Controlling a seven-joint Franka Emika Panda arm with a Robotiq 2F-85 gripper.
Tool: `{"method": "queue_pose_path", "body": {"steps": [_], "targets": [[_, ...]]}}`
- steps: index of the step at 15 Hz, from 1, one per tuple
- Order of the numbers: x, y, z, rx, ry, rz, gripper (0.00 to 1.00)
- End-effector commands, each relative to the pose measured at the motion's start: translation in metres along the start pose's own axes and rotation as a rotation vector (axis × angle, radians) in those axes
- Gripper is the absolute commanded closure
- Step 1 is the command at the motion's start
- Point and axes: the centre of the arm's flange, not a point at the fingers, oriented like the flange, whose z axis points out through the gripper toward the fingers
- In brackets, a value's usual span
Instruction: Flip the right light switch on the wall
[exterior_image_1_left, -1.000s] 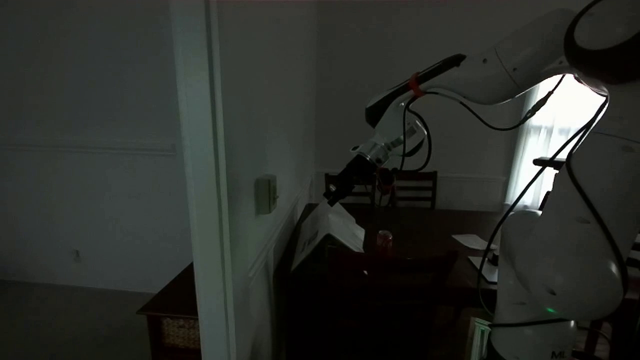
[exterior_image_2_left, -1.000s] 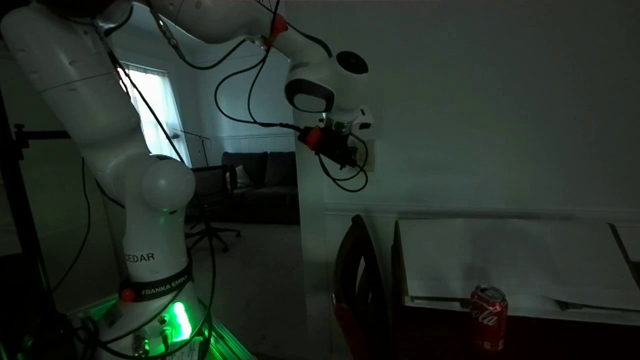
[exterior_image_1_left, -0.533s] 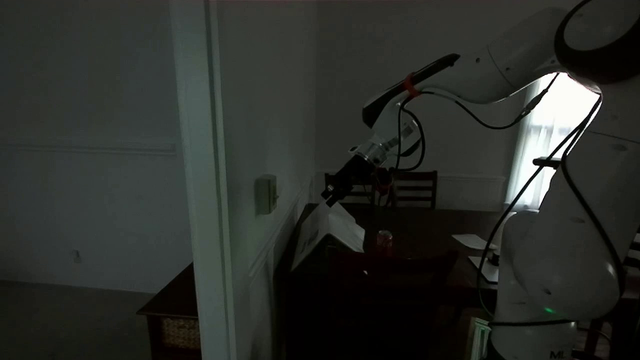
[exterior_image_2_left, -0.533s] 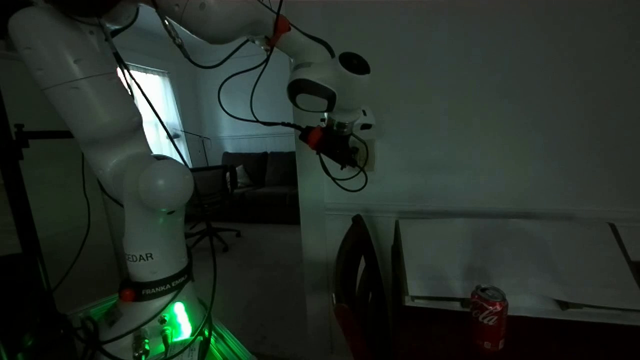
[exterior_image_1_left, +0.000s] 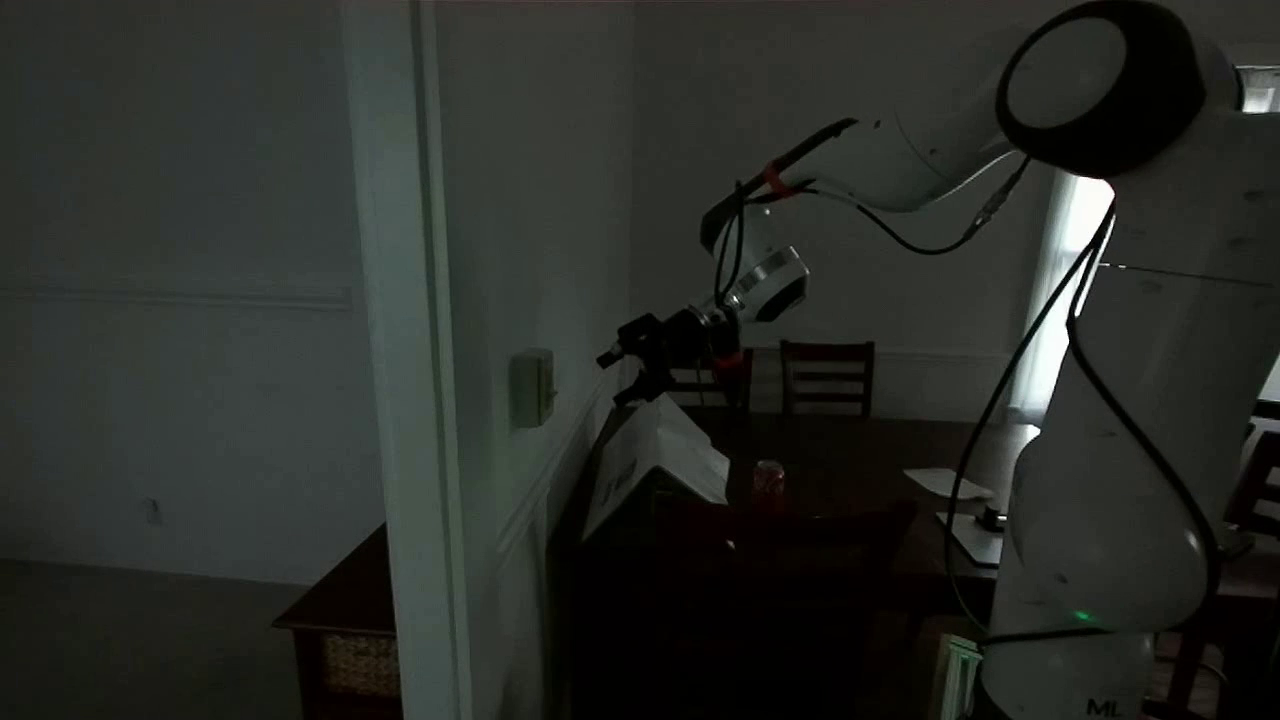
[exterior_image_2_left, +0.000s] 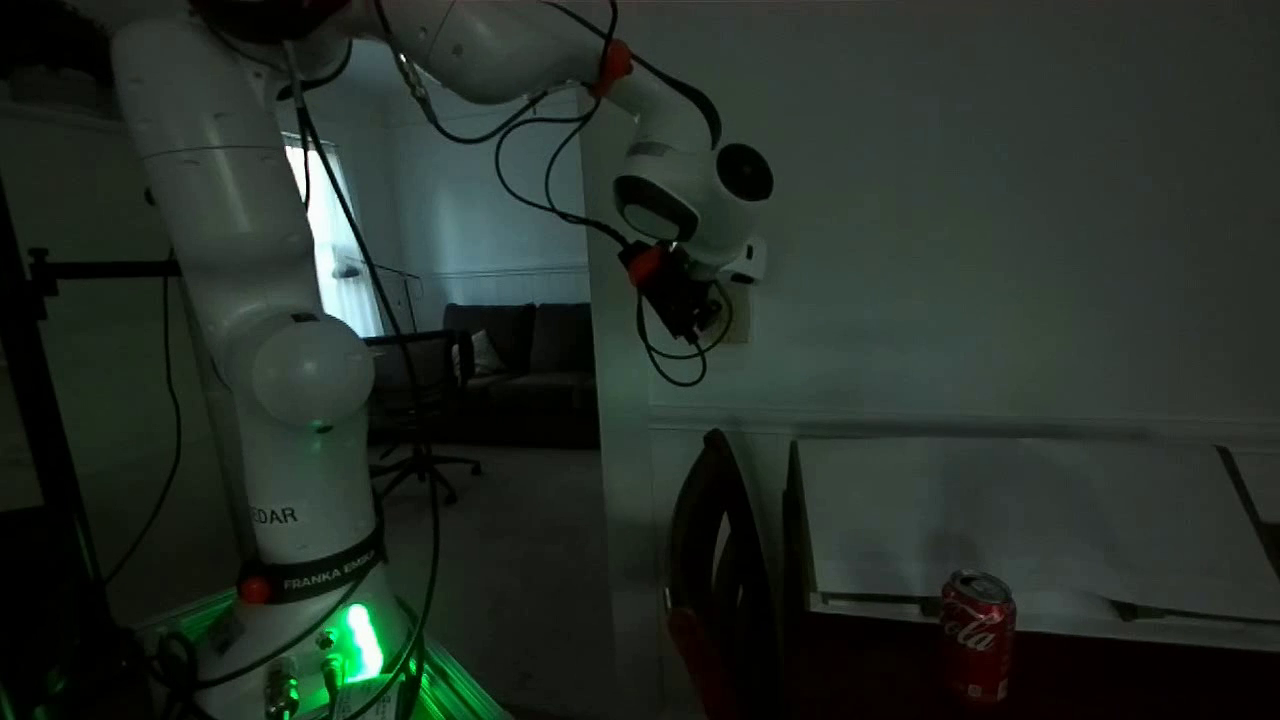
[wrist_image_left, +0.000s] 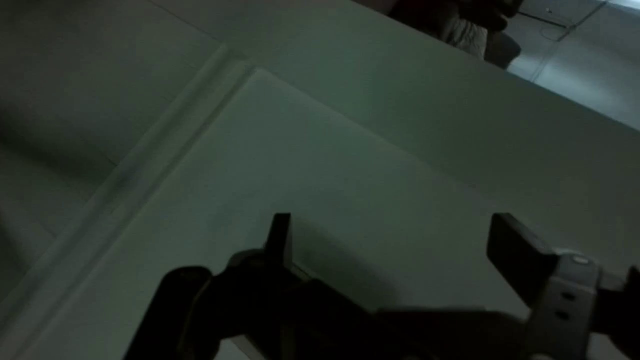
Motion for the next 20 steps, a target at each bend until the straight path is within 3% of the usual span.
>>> {"method": "queue_pose_path", "body": {"steps": [1, 4, 7, 14, 20], "targets": [[0.034, 0.021, 0.019, 0.127, 0.057, 0.148, 0.0], [0.046, 0.039, 0.034, 0.226, 0.11, 0.227, 0.0], [0.055, 0.055, 0.044, 0.276, 0.144, 0.276, 0.0], [0.064, 0.065, 0.069, 0.333, 0.132, 0.356, 0.0], [0.071, 0.067, 0.071, 0.331, 0.134, 0.369, 0.0]]}}
